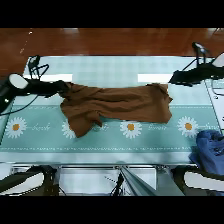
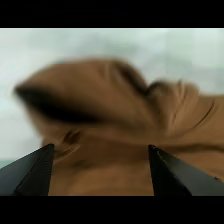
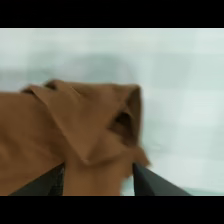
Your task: Fold the shirts.
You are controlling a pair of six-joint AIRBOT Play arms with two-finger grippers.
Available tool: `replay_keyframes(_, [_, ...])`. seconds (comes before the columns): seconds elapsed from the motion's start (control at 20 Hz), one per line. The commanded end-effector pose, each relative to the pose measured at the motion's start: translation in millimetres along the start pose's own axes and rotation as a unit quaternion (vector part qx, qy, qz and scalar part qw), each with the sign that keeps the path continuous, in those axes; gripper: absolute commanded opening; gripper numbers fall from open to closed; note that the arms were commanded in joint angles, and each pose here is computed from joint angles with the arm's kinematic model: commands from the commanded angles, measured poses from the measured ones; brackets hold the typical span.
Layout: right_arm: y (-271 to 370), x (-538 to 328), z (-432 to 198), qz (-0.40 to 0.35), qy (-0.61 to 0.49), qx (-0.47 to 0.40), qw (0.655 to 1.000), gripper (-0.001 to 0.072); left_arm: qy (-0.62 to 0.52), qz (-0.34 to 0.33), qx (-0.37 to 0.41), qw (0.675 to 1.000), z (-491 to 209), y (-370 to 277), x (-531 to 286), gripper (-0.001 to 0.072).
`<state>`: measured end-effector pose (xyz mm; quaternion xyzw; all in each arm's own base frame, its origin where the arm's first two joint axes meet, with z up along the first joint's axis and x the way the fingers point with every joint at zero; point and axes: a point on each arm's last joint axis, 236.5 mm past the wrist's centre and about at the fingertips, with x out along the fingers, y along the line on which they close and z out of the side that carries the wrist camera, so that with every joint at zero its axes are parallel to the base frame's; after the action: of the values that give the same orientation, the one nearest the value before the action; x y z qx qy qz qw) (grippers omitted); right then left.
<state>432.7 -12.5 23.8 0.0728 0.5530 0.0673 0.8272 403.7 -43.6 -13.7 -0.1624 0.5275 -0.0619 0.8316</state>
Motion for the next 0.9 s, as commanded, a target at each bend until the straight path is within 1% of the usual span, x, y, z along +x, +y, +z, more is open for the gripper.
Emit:
replay_keyframes(0.0, [-63.7,-49.5,-25.9,-0.115,0.036,-0.004,0.993,0.0502,0.117,0.041,-0.035,0.992,-44.7,54.9,-31.2,0.0717])
replay_keyframes(0.15, [-82.3,-46.7,-47.2,-0.089,0.049,0.056,0.993,0.0503,0.17,0.025,-0.095,0.981,-86.5,70.9,-27.4,0.0717])
replay_keyframes(0.25, [-79.0,-34.3,-65.2,-0.049,0.064,0.084,0.993,0.0504,0.18,-0.012,-0.094,0.979,-105.3,59.8,-12.6,0.0717])
replay_keyframes(0.4, [-59.9,-17.3,-84.1,0.008,0.082,0.101,0.992,0.0504,0.15,-0.062,-0.123,0.979,-104.1,40.8,10.3,0.0717])
replay_keyframes(0.55, [-43.2,-8.3,-82.2,0.045,0.071,0.12,0.989,0.0503,0.126,-0.087,-0.145,0.978,-91.6,28.2,28.7,0.0716])
replay_keyframes(0.7, [-34.8,-7.7,-69.9,0.065,0.047,0.132,0.988,0.0503,0.133,-0.097,-0.156,0.974,-94.1,15.8,51.2,0.0712])
replay_keyframes(0.75, [-34.2,-7.7,-69.3,0.067,0.046,0.133,0.988,0.0503,0.139,-0.093,-0.152,0.974,-98.3,13.3,59.5,0.0623])
replay_keyframes(0.8, [-33.9,-7.8,-70.0,0.067,0.048,0.133,0.988,0.0503,0.145,-0.09,-0.15,0.974,-102.1,12.4,66.4,0.0469])
replay_keyframes(0.85, [-33.0,-8.1,-71.6,0.069,0.051,0.132,0.987,0.0503,0.149,-0.088,-0.151,0.973,-104.9,13.0,71.2,0.0249])
